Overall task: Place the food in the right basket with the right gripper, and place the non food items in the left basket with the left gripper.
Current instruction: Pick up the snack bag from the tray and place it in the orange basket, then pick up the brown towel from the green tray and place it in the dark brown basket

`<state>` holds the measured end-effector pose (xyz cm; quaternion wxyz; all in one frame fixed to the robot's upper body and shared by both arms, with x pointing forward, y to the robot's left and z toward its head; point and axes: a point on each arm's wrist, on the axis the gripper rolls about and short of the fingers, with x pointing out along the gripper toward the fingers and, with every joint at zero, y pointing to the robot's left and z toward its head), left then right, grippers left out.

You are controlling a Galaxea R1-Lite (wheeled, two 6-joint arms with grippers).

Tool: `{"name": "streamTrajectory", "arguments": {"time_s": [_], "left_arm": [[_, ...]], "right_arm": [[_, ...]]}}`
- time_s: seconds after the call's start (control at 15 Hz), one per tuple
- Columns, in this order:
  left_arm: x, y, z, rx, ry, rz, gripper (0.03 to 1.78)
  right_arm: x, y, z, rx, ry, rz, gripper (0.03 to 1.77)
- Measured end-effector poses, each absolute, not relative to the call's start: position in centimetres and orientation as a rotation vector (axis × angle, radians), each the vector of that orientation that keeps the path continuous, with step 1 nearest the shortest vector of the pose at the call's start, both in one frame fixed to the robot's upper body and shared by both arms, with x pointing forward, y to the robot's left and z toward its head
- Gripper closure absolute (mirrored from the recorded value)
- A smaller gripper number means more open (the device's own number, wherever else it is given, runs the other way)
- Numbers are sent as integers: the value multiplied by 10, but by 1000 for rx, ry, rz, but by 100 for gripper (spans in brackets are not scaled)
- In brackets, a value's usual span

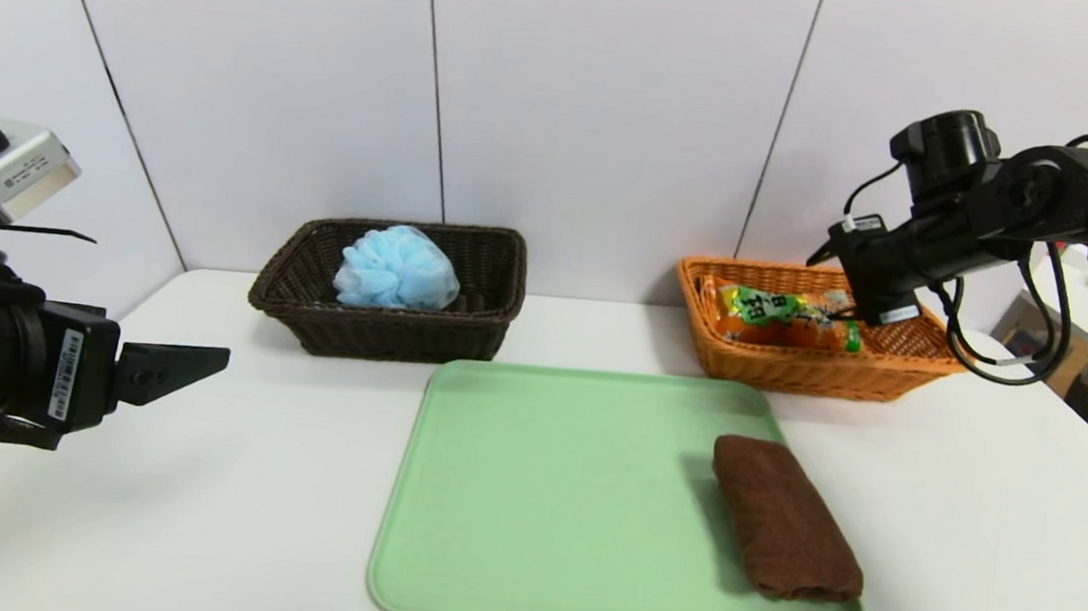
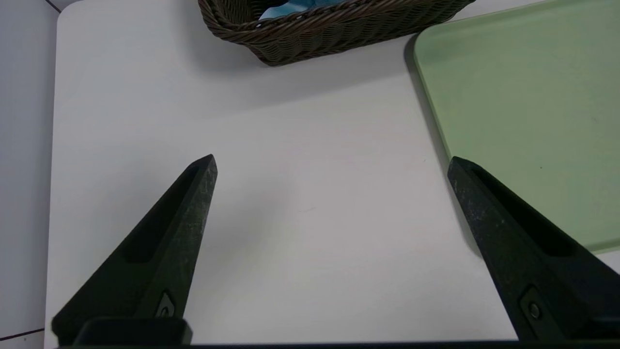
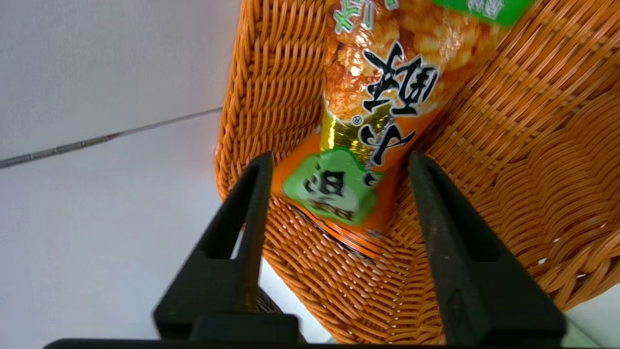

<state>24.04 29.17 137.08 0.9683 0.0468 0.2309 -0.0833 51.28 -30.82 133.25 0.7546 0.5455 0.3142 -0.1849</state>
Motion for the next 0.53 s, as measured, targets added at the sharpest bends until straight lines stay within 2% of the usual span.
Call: {"name": "streamTrajectory", "arguments": {"time_s": [0.2, 0.53], "left_arm": [[240, 292, 1371, 95, 465, -166, 12], [239, 292, 1371, 94, 462, -165, 12]], "right_arm": [[513, -308, 1332, 1191, 690, -404, 53], [511, -308, 1333, 1190, 695, -408, 33]]}}
